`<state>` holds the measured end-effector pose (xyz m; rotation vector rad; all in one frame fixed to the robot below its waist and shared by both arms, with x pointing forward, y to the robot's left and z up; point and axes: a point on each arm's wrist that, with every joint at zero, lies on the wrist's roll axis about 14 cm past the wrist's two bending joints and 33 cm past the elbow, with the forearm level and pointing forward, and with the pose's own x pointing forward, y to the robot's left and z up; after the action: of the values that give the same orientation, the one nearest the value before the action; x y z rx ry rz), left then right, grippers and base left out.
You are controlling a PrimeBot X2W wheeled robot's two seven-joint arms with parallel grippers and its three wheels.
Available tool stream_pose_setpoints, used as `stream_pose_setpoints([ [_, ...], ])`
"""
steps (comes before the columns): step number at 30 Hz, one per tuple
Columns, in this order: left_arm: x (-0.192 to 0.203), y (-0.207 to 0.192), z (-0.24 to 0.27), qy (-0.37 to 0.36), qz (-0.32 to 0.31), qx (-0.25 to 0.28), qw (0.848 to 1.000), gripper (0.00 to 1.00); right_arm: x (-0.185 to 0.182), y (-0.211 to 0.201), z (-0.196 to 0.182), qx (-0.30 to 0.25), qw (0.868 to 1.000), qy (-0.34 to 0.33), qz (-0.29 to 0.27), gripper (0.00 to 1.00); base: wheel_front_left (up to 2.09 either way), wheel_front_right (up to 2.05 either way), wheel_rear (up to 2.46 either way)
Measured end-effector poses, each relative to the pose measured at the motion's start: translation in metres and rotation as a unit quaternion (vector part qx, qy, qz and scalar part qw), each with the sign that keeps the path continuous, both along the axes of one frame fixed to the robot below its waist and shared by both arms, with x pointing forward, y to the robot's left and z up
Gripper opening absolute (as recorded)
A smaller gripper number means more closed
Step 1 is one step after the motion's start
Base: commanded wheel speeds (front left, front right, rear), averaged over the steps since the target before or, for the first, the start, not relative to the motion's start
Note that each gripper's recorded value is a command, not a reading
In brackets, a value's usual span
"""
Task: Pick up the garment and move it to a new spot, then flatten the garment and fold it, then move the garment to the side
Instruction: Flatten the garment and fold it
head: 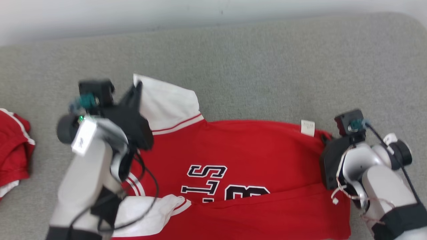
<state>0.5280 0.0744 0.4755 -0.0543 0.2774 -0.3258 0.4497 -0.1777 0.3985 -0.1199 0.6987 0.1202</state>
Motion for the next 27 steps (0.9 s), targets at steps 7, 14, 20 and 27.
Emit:
stream_pose_setpoints([
  [7,-0.052,-0.001,-0.006,-0.019,-0.006,-0.033,0.999,0.0,-0.025,0.005,0.0,-0.004,1.0,0.002,0.016,0.0,0.0,0.0,0.0],
  [14,-0.111,0.009,-0.013,-0.027,0.007,-0.056,0.998,0.0,-0.053,0.0,0.0,-0.022,0.999,-0.004,0.027,0.0,0.0,0.0,0.0],
  [20,-0.147,0.015,-0.014,-0.026,0.009,-0.063,0.998,0.0,-0.071,-0.004,0.0,-0.037,0.999,-0.006,0.037,0.0,0.0,0.0,0.0],
  [27,-0.167,0.027,-0.015,-0.023,0.032,-0.075,0.996,0.0,-0.064,-0.003,0.012,-0.048,0.997,-0.034,0.047,0.0,0.0,0.0,0.0],
])
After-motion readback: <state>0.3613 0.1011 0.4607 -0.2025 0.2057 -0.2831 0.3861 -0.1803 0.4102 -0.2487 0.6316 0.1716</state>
